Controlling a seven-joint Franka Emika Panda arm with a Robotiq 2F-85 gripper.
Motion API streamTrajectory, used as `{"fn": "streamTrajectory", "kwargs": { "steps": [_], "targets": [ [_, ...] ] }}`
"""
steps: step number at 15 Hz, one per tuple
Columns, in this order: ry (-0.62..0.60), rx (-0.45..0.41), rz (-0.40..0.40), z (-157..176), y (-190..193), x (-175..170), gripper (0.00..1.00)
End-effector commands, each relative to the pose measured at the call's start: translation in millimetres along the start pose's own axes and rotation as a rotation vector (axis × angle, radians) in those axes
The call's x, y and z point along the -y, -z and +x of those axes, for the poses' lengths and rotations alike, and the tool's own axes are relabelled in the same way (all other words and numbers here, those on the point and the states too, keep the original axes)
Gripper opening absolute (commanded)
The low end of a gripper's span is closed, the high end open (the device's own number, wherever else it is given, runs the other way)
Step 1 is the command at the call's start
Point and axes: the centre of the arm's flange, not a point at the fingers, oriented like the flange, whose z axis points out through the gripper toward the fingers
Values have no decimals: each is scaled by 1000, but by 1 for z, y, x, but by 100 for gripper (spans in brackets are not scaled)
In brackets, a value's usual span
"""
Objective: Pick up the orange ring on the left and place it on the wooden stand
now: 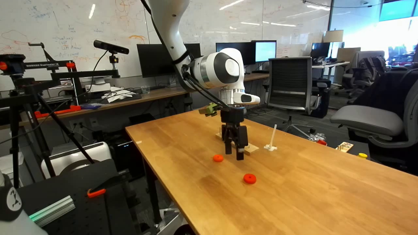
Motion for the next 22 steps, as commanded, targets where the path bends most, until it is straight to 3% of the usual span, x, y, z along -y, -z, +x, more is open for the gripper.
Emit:
{"fn": "streamTrajectory", "kwargs": {
  "steps": [1, 5, 9, 11, 14, 22],
  "targets": [
    [0, 0, 0, 0, 0, 0, 100],
    [61, -85, -9, -7, 0, 2, 100],
    [114, -148, 38, -18, -1, 9, 100],
    [138, -151, 72, -24, -4, 14, 100],
    [203, -125, 32, -36, -13, 22, 100],
    [257, -208, 68, -65, -2, 29, 100]
  ]
}}
